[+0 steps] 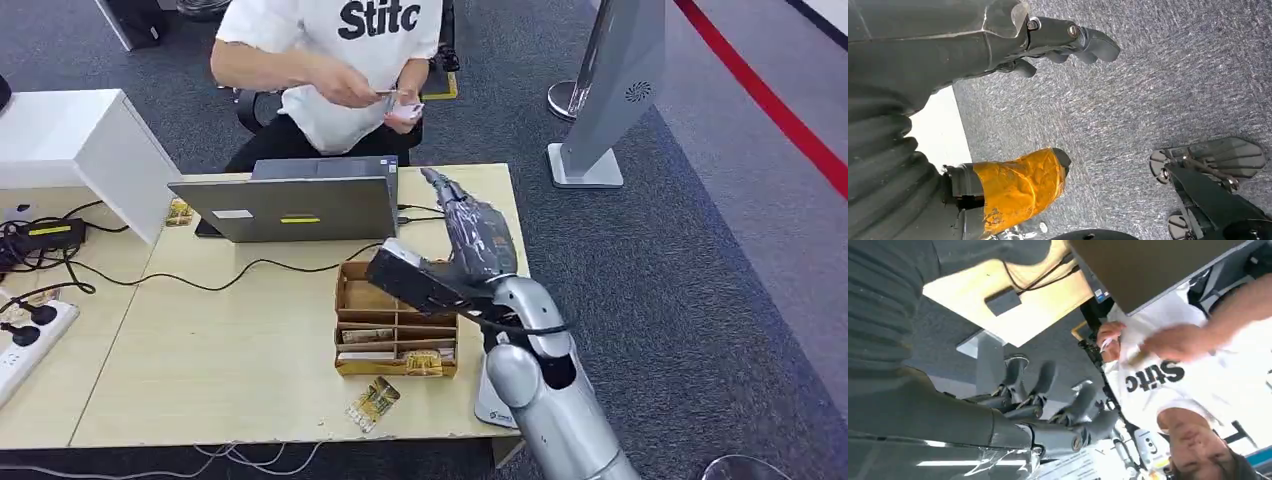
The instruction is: Pass the card to the sensor for recognition and then transmit it.
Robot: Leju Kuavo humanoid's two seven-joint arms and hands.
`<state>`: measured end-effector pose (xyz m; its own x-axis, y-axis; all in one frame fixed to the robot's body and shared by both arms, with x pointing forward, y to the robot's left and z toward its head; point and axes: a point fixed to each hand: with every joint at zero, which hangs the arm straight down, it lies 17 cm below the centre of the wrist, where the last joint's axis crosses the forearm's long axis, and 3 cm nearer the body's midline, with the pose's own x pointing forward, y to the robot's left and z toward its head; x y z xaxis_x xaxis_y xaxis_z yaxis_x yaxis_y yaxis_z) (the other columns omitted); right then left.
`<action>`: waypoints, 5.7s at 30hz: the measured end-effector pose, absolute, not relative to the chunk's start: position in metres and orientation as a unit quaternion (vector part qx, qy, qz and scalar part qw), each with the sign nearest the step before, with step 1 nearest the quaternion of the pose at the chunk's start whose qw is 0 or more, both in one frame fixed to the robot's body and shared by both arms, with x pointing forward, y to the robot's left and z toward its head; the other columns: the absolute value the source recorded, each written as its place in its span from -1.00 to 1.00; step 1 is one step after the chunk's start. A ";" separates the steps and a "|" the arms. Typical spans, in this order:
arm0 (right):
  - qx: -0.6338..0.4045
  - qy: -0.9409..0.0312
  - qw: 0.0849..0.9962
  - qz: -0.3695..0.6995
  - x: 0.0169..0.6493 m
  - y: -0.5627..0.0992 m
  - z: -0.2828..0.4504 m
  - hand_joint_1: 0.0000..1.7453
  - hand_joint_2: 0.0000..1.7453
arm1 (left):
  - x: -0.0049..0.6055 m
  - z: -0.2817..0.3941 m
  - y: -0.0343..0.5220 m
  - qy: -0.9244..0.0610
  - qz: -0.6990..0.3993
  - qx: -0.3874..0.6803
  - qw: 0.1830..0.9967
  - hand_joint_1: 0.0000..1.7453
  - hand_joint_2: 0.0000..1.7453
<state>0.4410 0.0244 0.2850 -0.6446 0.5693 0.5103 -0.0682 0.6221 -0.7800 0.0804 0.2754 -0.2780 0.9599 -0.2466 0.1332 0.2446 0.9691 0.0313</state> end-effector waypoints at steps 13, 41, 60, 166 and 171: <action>-0.146 -0.839 0.350 0.391 0.406 0.030 0.310 -1.00 1.00 | 0.081 -0.278 0.276 -0.068 -0.118 0.008 0.991 -1.00 1.00; -0.104 -0.890 0.368 0.250 0.302 -0.065 0.298 -1.00 1.00 | 0.075 -0.279 0.273 -0.068 -0.082 0.012 0.994 -1.00 1.00; -0.074 -0.851 0.486 0.182 0.302 -0.132 0.235 -1.00 1.00 | 0.077 -0.279 0.277 -0.073 -0.052 0.017 0.996 -1.00 1.00; -0.214 -0.715 0.285 0.601 0.340 0.032 0.047 1.00 1.00 | 0.088 -0.277 0.258 -0.081 -0.128 0.002 0.989 -1.00 1.00; -0.219 -0.719 0.279 0.597 0.344 0.034 0.053 1.00 1.00 | 0.088 -0.277 0.258 -0.081 -0.128 0.002 0.988 -1.00 1.00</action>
<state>0.3442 0.0335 0.0528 -0.7482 0.6486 0.1396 -0.0183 0.1901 -0.9816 0.0880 0.2579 -0.2767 0.9543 -0.2531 0.1592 0.2523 0.9673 0.0252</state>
